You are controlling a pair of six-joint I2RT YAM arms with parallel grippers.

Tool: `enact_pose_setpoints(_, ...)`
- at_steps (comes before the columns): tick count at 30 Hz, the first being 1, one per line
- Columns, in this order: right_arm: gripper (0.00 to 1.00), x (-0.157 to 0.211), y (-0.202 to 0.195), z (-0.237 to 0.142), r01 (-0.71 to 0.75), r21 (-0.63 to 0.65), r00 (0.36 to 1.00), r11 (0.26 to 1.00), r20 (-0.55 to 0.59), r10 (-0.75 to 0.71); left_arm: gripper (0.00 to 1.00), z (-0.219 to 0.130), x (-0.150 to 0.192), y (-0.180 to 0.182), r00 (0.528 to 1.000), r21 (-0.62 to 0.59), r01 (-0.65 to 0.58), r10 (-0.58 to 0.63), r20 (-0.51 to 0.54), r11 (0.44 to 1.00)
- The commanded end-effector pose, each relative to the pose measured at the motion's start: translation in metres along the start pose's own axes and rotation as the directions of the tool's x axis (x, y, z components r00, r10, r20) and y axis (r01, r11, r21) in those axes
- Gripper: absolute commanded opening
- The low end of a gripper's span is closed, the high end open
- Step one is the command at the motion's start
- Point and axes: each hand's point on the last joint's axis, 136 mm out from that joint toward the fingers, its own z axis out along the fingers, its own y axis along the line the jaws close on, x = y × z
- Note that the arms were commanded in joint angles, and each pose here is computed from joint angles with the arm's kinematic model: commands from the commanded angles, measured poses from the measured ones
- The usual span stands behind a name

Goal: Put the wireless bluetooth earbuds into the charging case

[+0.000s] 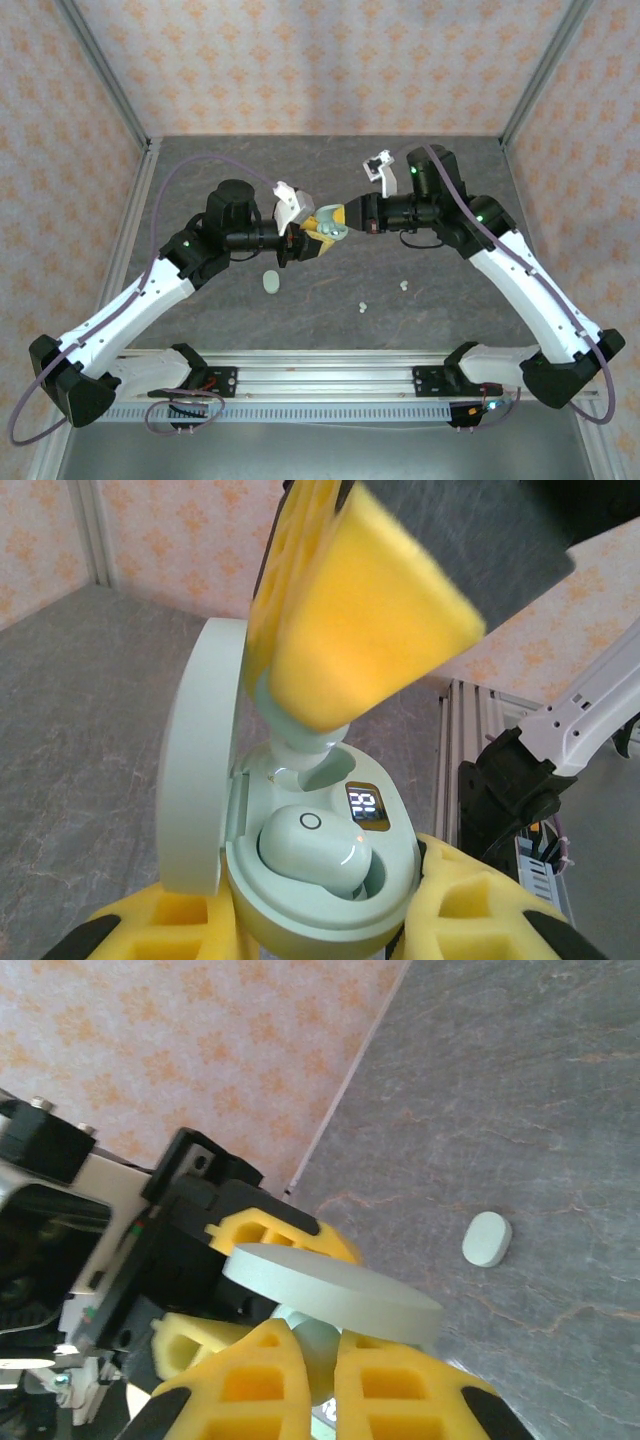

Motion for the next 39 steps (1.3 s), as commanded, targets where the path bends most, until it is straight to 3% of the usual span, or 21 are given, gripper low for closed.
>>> enact_pose_setpoints(1,0.1,-0.003,0.002,-0.008,0.054,0.034,0.998,0.998,0.015,-0.055,0.13,-0.007,-0.019,-0.011,0.998,0.028,-0.039,0.038,0.047,0.999)
enact_pose_setpoints(29,0.11,0.013,-0.009,-0.002,0.064,0.068,0.994,0.996,-0.09,-0.057,0.13,-0.007,-0.021,-0.012,0.997,0.026,-0.051,0.05,0.051,0.998)
enact_pose_setpoints(39,0.12,0.01,-0.004,-0.006,0.071,0.061,0.995,0.996,-0.074,-0.067,0.13,-0.005,-0.022,-0.009,0.997,0.022,-0.052,0.05,0.052,0.998)
